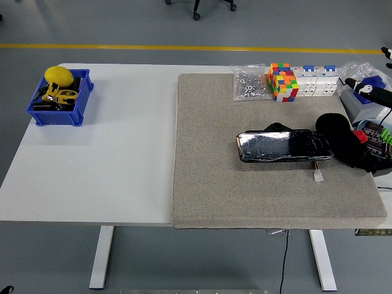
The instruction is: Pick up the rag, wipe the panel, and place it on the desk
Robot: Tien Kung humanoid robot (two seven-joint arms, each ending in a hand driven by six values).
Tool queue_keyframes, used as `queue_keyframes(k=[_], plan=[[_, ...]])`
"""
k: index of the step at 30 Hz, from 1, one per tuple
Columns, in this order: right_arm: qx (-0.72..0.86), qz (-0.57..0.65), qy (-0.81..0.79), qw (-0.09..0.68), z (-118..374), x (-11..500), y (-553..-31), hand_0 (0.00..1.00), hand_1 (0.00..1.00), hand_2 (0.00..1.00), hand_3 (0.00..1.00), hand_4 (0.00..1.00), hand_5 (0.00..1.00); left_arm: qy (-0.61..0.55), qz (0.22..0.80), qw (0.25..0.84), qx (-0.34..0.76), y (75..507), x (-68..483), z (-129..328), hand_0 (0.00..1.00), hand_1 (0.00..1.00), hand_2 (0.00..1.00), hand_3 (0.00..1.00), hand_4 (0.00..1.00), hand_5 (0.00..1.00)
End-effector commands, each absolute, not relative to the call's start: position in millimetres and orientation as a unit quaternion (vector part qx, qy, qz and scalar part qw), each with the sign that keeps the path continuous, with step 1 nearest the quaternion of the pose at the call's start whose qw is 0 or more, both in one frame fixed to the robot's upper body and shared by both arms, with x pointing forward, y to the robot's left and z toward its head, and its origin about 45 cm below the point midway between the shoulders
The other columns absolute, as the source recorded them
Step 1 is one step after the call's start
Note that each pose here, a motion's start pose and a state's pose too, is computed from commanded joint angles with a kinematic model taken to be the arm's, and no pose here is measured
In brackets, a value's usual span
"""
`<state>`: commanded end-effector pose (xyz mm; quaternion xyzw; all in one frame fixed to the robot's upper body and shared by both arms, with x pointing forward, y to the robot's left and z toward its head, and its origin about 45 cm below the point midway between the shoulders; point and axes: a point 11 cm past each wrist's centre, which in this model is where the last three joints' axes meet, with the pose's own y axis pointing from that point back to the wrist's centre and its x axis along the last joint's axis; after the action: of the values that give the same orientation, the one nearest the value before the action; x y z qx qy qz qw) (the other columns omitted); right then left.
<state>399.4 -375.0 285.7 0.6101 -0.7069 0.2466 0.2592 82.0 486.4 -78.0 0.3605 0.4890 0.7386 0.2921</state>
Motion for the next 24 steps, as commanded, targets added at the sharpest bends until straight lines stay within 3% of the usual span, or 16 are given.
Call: queue_keyframes(k=[8,9,14,15,20,21,24], plan=[[0.666,0.149,-0.72,0.128,312,400,-379,0.938,0.888,0.935,0.996,0.998,0.672,0.489,0.739,0.293,0.359,486,83,-78,0.686,0.728,0.731,0.605,0.67,0.621],[0.671,0.136,-0.719,0.116,313,400,-381,0.905,0.867,0.915,0.981,0.998,0.816,0.489,0.739,0.292,0.359,486,83,-78,0.687,0.728,0.731,0.605,0.67,0.622],[0.698,0.054,-0.712,0.049,310,400,-389,0.905,0.867,0.915,0.981,0.998,0.816,0.49,0.74,0.292,0.357,485,84,-78,0.687,0.728,0.731,0.605,0.67,0.622],[0.703,0.039,-0.71,0.037,307,399,-391,0.882,0.855,0.896,0.964,0.998,0.876,0.49,0.74,0.292,0.356,484,85,-78,0.686,0.729,0.731,0.606,0.67,0.622],[0.711,-0.042,-0.701,-0.034,297,397,-401,0.882,0.855,0.896,0.964,0.998,0.876,0.491,0.74,0.293,0.353,483,86,-79,0.686,0.729,0.731,0.606,0.67,0.622],[0.71,-0.057,-0.701,-0.048,295,396,-404,0.851,0.836,0.879,0.949,0.998,0.952,0.491,0.74,0.293,0.353,483,86,-79,0.686,0.729,0.731,0.606,0.67,0.625],[0.705,-0.104,-0.695,-0.091,291,395,-409,0.851,0.836,0.879,0.949,0.998,0.952,0.491,0.741,0.292,0.353,484,85,-79,0.686,0.729,0.731,0.606,0.67,0.625]])
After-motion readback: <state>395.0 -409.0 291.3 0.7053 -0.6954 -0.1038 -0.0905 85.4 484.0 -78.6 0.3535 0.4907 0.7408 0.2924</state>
